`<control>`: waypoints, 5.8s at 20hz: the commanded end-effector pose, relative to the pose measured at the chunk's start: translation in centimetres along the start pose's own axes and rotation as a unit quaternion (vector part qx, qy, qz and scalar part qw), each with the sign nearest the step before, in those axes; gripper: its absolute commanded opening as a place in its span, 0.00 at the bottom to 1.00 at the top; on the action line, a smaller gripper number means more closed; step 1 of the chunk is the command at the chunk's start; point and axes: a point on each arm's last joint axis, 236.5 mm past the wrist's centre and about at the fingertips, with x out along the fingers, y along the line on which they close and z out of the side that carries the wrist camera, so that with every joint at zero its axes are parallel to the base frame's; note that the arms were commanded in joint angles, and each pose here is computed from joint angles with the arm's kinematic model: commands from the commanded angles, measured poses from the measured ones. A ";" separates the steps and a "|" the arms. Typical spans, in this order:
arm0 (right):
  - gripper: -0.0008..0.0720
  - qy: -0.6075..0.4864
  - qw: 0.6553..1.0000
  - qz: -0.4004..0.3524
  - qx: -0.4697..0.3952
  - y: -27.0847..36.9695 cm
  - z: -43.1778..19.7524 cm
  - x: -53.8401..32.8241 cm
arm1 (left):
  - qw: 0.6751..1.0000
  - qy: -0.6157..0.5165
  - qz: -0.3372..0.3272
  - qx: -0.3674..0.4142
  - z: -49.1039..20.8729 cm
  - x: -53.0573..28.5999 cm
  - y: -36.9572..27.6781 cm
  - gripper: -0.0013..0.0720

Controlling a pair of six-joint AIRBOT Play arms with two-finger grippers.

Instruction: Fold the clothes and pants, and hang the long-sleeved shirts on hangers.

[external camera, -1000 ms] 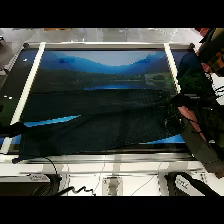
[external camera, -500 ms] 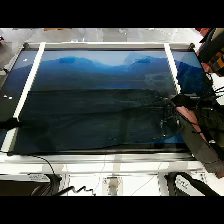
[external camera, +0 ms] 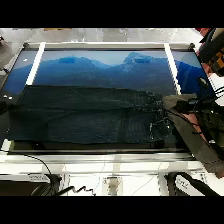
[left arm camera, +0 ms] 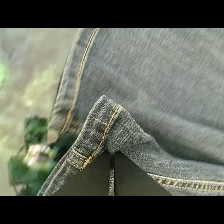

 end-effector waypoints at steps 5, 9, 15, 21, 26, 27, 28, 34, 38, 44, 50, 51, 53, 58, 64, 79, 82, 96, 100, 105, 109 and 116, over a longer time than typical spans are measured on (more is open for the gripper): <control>0.06 0.082 0.997 0.009 -0.001 1.9 -10.2 -0.8 | 0.999 -0.022 -0.013 0.023 2.1 -3.3 -2.7 0.88; 0.10 0.031 0.992 -0.020 0.119 1.7 -14.4 0.0 | 0.998 -0.044 0.028 0.034 3.0 -10.0 -2.2 0.70; 0.70 -0.030 0.965 -0.052 0.256 -1.7 -16.3 4.5 | 0.993 0.064 -0.027 -0.094 -3.1 -12.6 -3.6 0.24; 0.68 -0.106 0.921 -0.023 0.375 -3.3 -13.5 7.6 | 0.985 0.089 0.084 -0.125 -8.0 -15.6 1.1 0.05; 0.59 -0.102 0.902 -0.018 0.420 -4.0 -13.5 9.3 | 0.967 0.115 0.086 -0.210 -14.6 -12.6 3.2 0.81; 0.45 -0.103 0.903 -0.016 0.417 -4.0 -13.4 9.4 | 0.963 0.119 0.086 -0.224 -15.9 -12.1 3.4 0.81; 0.32 -0.104 0.908 -0.016 0.406 -4.0 -13.2 9.3 | 0.960 0.120 0.088 -0.236 -16.9 -11.6 3.7 0.81; 0.11 -0.122 0.932 -0.009 0.341 -3.5 -10.3 8.0 | 0.944 0.048 0.099 -0.311 -17.8 -8.5 5.8 0.81; 0.07 -0.127 0.944 -0.009 0.305 -3.3 -9.2 7.5 | 0.919 0.021 0.054 -0.390 -17.9 -4.5 5.9 0.81; 0.06 -0.106 0.957 0.009 0.270 -1.6 -8.6 6.4 | 0.935 -0.033 0.016 -0.353 -15.4 -2.7 6.2 0.18; 0.06 -0.100 0.975 -0.046 0.191 -1.0 -8.3 0.4 | 0.969 -0.064 0.000 -0.239 -9.4 -7.3 5.1 0.05; 0.06 -0.090 0.977 -0.066 0.182 -1.3 -9.2 -0.7 | 0.975 -0.065 0.017 -0.212 -8.9 -8.5 5.1 0.05; 0.06 -0.072 0.979 -0.097 0.164 -1.2 -11.2 -3.0 | 0.984 -0.062 0.057 -0.159 -8.7 -10.7 5.3 0.05; 0.06 -0.081 0.975 -0.102 0.180 0.4 -13.7 -6.3 | 0.986 -0.079 0.087 -0.115 -7.0 -11.9 4.7 0.05; 0.06 -0.141 0.966 -0.109 0.186 0.0 -8.6 -8.7 | 0.973 -0.140 0.172 -0.057 1.1 -9.5 2.4 0.04; 0.99 -0.258 0.902 -0.047 0.342 -6.1 6.4 4.8 | 0.986 -0.127 0.104 -0.011 12.3 8.9 -8.8 0.84; 0.96 -0.268 0.927 -0.049 0.256 -4.1 9.4 3.4 | 0.984 -0.150 0.098 -0.001 14.3 6.9 -10.3 0.98; 0.94 -0.132 0.980 -0.047 0.143 -0.2 7.0 2.2 | 0.963 0.060 0.057 -0.258 -2.6 -1.0 1.0 0.73; 0.94 -0.135 0.978 -0.028 0.158 0.6 7.3 2.2 | 0.941 0.021 0.033 -0.336 -5.4 3.2 1.2 0.91; 0.81 -0.135 0.981 -0.021 0.141 2.0 7.5 2.5 | 0.955 -0.013 0.025 -0.294 -5.3 8.4 0.7 0.90; 0.81 -0.160 0.982 -0.004 0.101 5.4 9.1 2.3 | 0.955 -0.102 0.075 -0.270 -1.4 10.2 1.1 0.89; 0.31 -0.195 0.979 0.036 0.038 12.0 10.9 2.1 | 0.969 -0.145 0.060 -0.192 4.0 9.8 -3.9 0.05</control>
